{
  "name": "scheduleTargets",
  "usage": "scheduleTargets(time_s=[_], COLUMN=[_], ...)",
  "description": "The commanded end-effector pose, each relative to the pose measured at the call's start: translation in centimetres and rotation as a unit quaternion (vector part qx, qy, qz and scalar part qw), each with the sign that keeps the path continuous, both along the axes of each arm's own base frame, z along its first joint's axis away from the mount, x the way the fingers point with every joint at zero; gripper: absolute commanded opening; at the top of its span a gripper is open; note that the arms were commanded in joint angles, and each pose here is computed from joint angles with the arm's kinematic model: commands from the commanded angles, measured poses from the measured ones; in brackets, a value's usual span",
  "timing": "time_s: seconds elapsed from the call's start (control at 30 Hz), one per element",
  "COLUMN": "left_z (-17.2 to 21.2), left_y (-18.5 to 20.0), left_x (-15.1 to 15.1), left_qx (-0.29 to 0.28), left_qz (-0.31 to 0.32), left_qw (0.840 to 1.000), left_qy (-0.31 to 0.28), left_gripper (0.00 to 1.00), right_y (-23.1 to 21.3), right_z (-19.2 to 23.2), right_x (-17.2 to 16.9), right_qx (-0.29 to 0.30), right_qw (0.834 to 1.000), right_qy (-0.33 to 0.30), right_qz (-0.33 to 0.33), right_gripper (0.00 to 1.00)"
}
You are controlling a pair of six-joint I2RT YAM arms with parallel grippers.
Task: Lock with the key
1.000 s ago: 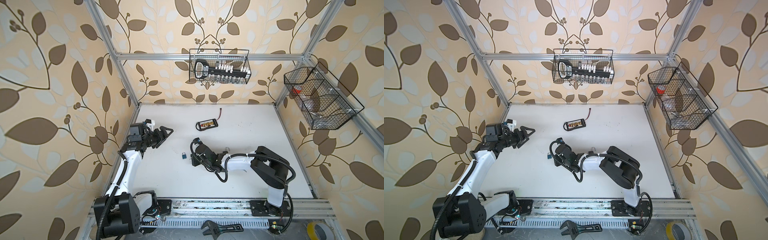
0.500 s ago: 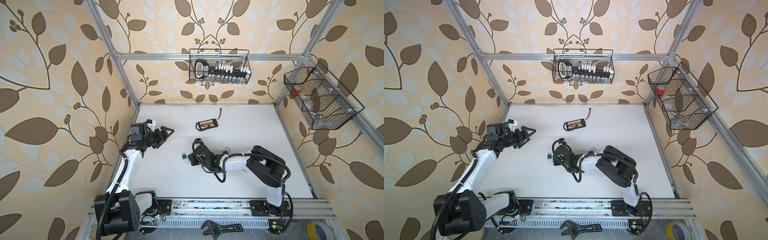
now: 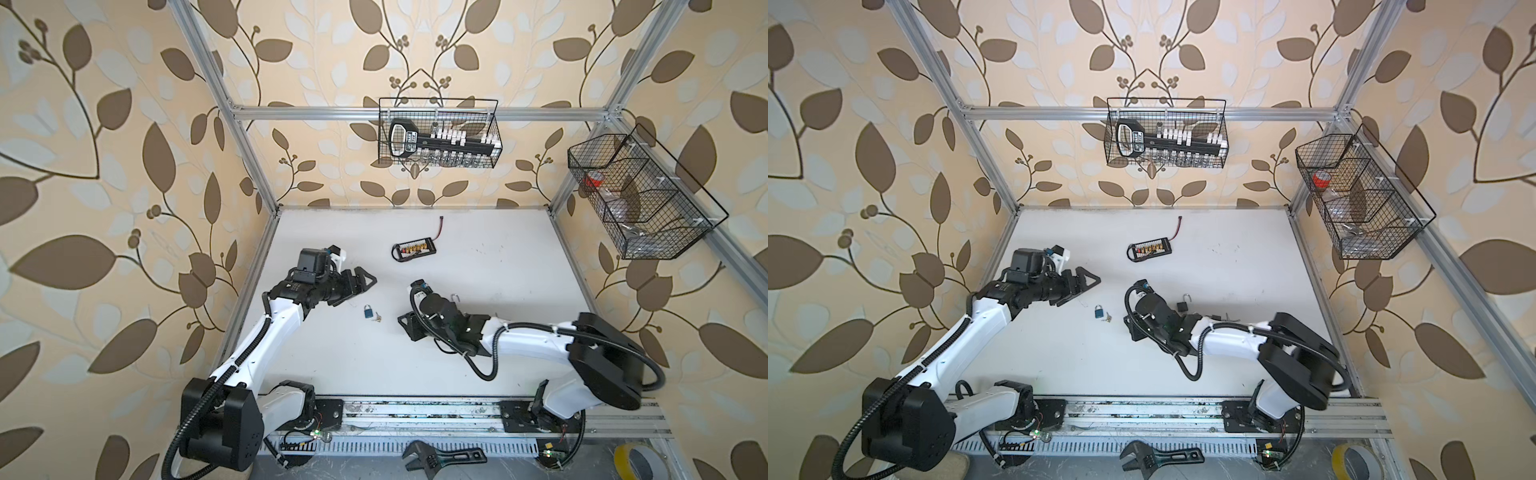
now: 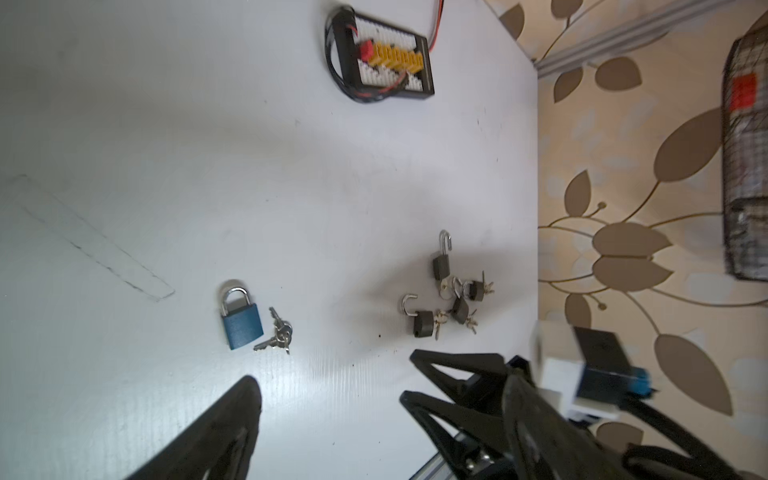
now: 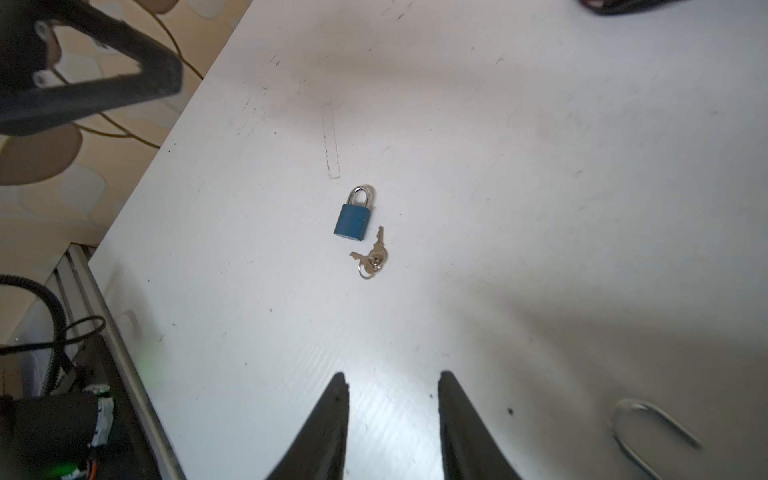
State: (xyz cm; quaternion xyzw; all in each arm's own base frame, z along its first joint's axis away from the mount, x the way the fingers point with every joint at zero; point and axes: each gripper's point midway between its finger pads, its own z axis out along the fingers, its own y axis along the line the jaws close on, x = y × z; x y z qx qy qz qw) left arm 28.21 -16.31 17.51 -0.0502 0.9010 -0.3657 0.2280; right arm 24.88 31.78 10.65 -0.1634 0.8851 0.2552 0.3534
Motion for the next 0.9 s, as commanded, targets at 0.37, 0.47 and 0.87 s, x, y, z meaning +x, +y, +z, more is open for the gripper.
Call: scheduleTargets(time_s=[0.37,0.47,0.87], left_z=[-0.3,-0.7,-0.5], left_y=[-7.8,-7.6,-7.3], left_x=[-4.4,-4.8,-3.9], left_qx=[-0.015,-0.038,-0.13], left_qz=[-0.027,-0.011,0.016], left_qw=[0.998,0.998,0.991], left_qy=[-0.063,-0.054,-0.015], left_gripper=[0.9,0.92,0.95], right_y=[-10.6,-9.8,-9.5], right_z=[0.4,-0.8,-6.6], right_x=[1.9,0.8,-1.7], right_qx=[-0.154,-0.16,-0.225], right_qw=[0.985,0.97,0.891], right_qy=[-0.022,-0.025,-0.031], right_qz=[0.081,0.179,0.393], right_gripper=[0.41,0.55,0.61])
